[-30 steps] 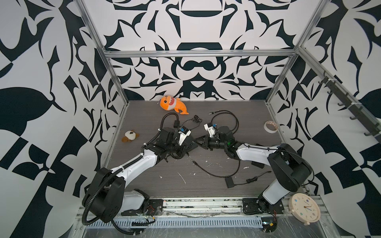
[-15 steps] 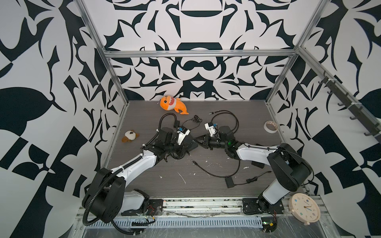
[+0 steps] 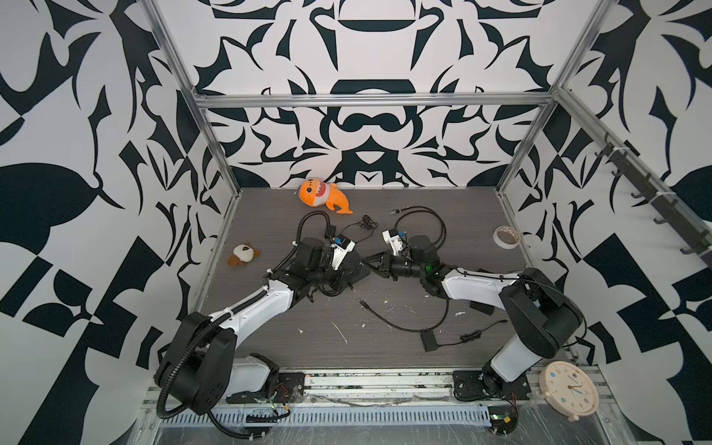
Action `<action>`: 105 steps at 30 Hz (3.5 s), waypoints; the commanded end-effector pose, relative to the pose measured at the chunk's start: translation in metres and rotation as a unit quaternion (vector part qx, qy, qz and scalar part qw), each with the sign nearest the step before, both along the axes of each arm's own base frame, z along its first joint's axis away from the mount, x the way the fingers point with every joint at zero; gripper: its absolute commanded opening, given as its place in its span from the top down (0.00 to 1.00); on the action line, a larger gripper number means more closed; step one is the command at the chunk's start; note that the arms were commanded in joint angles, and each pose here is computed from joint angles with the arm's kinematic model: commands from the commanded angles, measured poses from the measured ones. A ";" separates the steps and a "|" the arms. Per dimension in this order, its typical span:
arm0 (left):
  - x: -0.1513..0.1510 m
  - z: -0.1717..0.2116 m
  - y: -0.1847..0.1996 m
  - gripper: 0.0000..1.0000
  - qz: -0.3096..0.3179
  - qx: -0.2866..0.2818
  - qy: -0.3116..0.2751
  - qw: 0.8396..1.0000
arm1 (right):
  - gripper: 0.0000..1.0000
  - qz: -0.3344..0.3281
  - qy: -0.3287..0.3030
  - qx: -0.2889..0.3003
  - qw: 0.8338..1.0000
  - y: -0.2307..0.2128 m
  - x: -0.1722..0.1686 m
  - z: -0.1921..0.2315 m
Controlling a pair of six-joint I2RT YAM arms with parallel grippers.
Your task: Insert the plug into the switch port
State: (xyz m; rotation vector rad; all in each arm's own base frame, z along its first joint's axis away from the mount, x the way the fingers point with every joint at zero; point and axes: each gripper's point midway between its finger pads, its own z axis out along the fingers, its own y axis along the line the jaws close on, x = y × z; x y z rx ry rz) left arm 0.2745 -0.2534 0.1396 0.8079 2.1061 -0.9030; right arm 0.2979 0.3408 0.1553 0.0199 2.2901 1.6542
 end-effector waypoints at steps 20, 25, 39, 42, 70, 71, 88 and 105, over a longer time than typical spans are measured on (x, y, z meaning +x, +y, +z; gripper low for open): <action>0.040 -0.026 0.058 0.97 0.050 0.197 0.028 0.979 | 0.59 -0.022 -0.097 -0.195 0.976 -0.055 0.039 -0.021; 0.033 -0.040 0.088 0.97 0.055 0.270 0.066 0.959 | 0.57 -0.014 -0.116 -0.238 0.964 -0.057 0.052 -0.029; 0.006 -0.089 0.101 0.98 0.059 0.311 0.169 0.933 | 0.49 0.005 -0.132 -0.257 0.957 -0.038 0.086 -0.030; 0.001 -0.095 0.099 0.98 0.058 0.313 0.185 0.930 | 0.49 0.007 -0.131 -0.262 0.956 -0.036 0.091 -0.033; 0.018 -0.088 0.023 0.96 0.059 0.241 0.141 0.958 | 0.49 0.135 -0.153 -0.311 0.928 -0.025 0.091 -0.097; 0.018 -0.088 0.021 0.96 0.067 0.240 0.146 0.958 | 0.49 0.143 -0.154 -0.313 0.926 -0.024 0.091 -0.098; -0.002 -0.122 0.026 1.00 0.181 0.234 0.149 0.943 | 0.49 0.182 -0.170 -0.360 0.899 -0.033 0.099 -0.102; 0.001 -0.142 0.024 1.00 0.158 0.256 0.132 0.944 | 0.47 0.214 -0.222 -0.361 0.880 -0.023 0.112 -0.107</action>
